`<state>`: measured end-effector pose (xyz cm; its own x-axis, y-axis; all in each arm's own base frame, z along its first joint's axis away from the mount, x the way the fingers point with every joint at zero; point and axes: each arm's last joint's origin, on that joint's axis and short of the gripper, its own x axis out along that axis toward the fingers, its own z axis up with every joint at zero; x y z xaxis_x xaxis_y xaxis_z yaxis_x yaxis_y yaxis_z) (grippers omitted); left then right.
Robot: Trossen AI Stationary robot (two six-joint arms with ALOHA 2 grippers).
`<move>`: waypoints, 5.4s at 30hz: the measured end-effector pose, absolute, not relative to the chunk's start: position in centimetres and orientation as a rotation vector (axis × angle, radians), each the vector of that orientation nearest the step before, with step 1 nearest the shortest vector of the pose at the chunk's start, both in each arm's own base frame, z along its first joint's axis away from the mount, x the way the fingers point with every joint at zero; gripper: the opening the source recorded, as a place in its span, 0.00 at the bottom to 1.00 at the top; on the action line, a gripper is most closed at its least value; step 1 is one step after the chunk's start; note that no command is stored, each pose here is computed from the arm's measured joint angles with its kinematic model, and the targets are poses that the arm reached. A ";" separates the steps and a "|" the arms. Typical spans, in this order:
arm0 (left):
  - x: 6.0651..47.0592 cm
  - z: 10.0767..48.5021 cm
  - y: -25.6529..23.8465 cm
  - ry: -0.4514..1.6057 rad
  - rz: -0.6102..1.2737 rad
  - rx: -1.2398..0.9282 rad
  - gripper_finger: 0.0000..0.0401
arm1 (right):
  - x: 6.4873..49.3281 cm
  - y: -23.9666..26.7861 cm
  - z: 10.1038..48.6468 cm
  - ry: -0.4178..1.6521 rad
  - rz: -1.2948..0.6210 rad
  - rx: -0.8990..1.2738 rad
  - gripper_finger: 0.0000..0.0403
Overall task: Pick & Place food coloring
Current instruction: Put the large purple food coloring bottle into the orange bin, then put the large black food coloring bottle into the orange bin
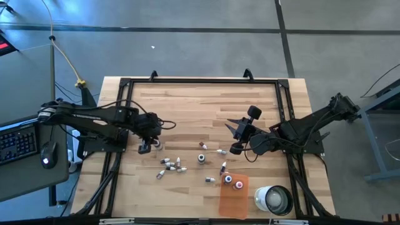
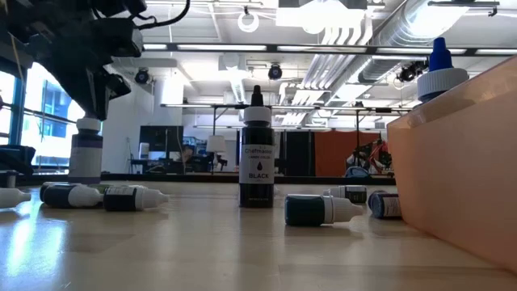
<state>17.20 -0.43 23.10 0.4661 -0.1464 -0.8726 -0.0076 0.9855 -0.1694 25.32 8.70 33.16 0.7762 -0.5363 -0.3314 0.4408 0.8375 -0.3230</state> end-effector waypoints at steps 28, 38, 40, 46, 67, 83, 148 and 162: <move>17.3 23.1 -0.4 1.087 -0.085 -0.158 0.11 | 25.3 8.7 33.2 0.427 -0.534 -0.234 0.19; 17.3 23.2 -0.4 1.081 -0.084 -0.156 0.06 | 25.3 8.7 33.2 0.427 -0.534 -0.234 0.19; 17.3 23.4 -0.4 1.082 -0.082 -0.155 0.06 | 25.3 8.7 33.2 0.427 -0.535 -0.234 0.19; 18.0 25.4 -0.4 1.003 -0.083 -0.111 0.05 | 25.3 8.6 33.2 0.422 -0.557 -0.240 0.19; 27.7 28.0 -8.3 0.672 -0.379 0.170 0.03 | 25.9 7.0 33.0 0.446 -0.525 -0.107 0.19; 38.3 29.7 -18.5 0.502 -0.426 0.346 0.01 | 25.7 6.7 32.5 0.520 -0.412 0.036 0.19; 39.0 27.4 -9.5 1.132 -0.188 0.287 0.42 | 25.3 6.2 33.4 0.464 -0.465 0.018 0.19; 39.8 25.2 -9.9 1.181 -0.229 0.280 0.42 | 25.3 6.3 33.4 0.460 -0.463 0.021 0.19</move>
<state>39.85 -9.95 25.19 0.3640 -0.0294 -0.9309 0.3201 0.9426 0.0954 25.34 6.25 33.40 0.7947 -0.4259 -0.4326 0.4354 0.8964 -0.0828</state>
